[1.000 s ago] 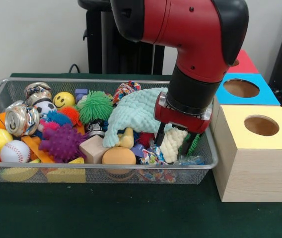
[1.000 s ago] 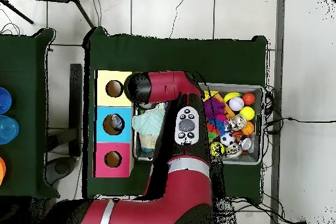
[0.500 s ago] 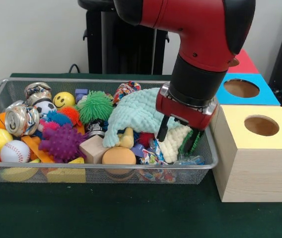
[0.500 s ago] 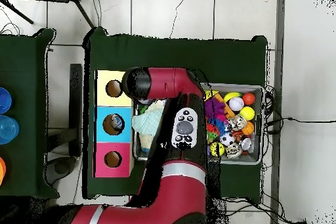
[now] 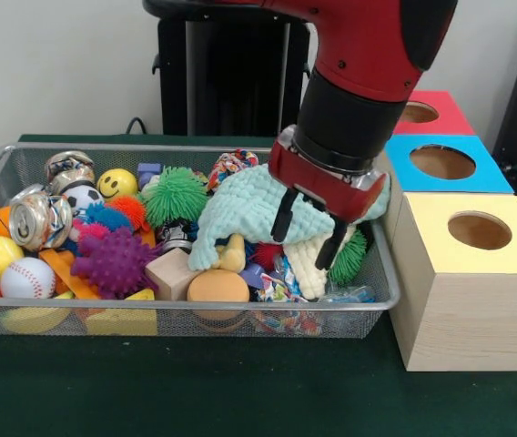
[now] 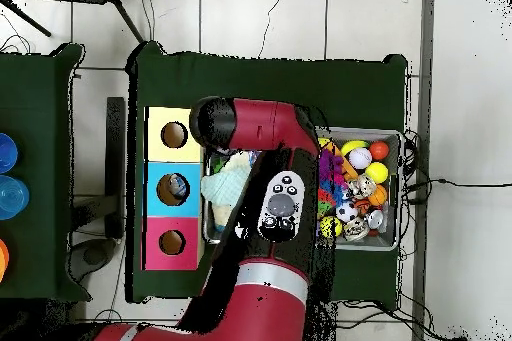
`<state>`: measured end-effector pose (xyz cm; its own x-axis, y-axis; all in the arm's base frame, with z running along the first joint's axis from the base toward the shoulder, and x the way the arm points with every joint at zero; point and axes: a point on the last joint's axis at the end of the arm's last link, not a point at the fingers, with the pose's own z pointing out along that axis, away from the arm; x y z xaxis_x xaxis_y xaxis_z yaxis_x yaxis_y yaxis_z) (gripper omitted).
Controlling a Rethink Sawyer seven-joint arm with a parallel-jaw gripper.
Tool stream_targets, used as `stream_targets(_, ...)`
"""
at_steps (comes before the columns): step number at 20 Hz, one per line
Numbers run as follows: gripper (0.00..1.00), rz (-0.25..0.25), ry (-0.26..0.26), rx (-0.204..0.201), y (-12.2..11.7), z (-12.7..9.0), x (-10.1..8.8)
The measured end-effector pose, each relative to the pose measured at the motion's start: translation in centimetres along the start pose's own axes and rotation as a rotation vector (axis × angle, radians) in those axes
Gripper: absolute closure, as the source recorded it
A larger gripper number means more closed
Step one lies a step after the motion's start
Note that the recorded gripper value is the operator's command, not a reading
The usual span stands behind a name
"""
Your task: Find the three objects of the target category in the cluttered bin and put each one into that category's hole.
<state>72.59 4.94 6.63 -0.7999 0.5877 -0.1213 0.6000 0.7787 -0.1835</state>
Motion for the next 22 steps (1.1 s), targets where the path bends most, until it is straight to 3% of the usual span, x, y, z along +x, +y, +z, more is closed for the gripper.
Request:
stream_targets(1,0.00,0.030,-0.003,0.002,-0.1,-0.2,-0.2)
stream_targets(2,0.00,0.108,-0.010,0.007,-0.5,-0.7,-0.5)
stream_targets(5,0.00,0.182,-0.017,0.014,-0.9,-1.1,-0.9)
stream_targets(6,0.00,0.268,-0.027,0.025,-1.5,-1.5,-1.2)
stream_targets(9,0.00,0.356,-0.035,0.036,-2.2,-1.7,-1.6)
stream_targets(12,0.00,0.489,-0.046,0.054,-3.6,-1.8,-2.1)
stream_targets(16,0.00,0.585,-0.048,0.069,-5.3,-1.4,-2.1)
stream_targets(22,0.00,0.621,-0.053,0.073,-7.1,0.0,-1.6)
